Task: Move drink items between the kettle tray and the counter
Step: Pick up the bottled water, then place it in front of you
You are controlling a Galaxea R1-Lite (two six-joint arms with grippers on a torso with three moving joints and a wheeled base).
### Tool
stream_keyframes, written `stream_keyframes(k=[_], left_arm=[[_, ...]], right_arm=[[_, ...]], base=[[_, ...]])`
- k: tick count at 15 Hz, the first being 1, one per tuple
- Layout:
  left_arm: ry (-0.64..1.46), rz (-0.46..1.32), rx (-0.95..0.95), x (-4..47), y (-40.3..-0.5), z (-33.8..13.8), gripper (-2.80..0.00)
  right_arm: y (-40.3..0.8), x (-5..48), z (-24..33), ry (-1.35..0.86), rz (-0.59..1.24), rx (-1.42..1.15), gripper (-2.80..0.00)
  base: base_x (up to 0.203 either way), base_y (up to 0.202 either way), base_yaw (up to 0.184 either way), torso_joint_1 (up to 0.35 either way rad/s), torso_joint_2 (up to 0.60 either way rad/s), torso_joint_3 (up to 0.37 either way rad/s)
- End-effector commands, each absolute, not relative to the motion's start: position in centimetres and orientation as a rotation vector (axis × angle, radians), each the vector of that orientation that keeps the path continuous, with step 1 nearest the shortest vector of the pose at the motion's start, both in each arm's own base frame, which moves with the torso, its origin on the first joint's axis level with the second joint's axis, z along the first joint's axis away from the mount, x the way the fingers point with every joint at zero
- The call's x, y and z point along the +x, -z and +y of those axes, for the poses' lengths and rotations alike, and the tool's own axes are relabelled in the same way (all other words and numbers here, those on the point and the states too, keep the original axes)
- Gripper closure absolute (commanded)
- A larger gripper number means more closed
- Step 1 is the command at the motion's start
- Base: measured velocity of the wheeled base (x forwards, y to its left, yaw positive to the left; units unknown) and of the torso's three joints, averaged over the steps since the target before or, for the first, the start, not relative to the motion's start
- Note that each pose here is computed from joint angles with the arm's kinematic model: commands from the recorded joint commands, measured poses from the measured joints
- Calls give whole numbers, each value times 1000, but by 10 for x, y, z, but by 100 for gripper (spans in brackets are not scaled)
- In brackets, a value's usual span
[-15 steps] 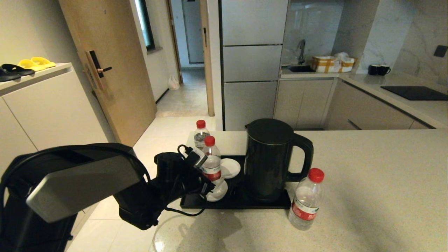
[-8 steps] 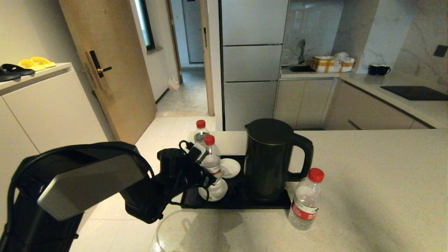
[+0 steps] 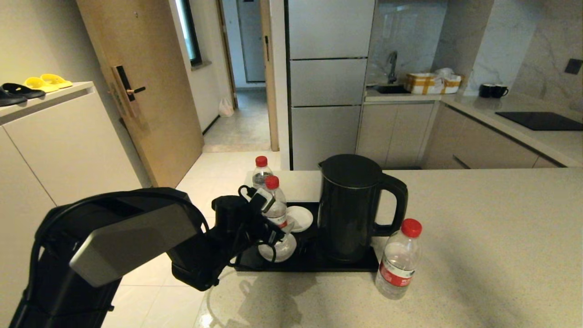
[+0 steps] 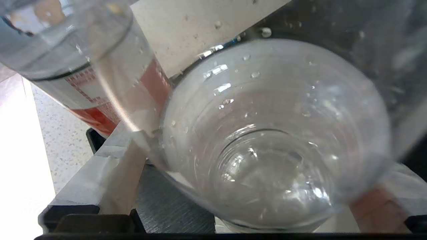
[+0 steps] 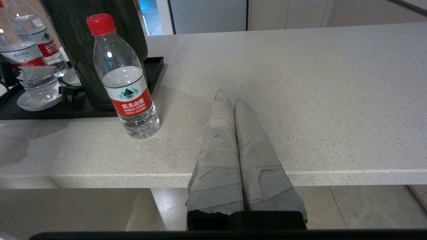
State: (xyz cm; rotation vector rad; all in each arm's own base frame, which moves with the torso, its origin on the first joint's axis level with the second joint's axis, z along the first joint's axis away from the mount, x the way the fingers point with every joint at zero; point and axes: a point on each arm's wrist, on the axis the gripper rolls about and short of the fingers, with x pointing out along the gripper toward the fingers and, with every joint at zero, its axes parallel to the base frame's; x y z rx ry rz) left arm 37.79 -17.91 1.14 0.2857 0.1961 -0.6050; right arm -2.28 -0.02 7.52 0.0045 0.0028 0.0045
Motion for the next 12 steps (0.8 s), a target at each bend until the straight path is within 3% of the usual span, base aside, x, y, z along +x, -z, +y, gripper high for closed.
stream_keyframes(k=[1, 8, 12], left_arm=[[606, 187, 286, 378, -12, -180, 0], [607, 166, 277, 373, -26, -180, 0], [627, 102, 229, 349, -76, -182, 0]], right_arm=[[-75, -23, 0, -5, 6, 5, 0], [-75, -23, 0, -5, 6, 5, 0], [-75, -23, 0, -5, 6, 5, 0]], base=[[0, 0, 0, 0, 0, 0], [0, 0, 0, 0, 0, 0], [0, 0, 0, 0, 0, 0]])
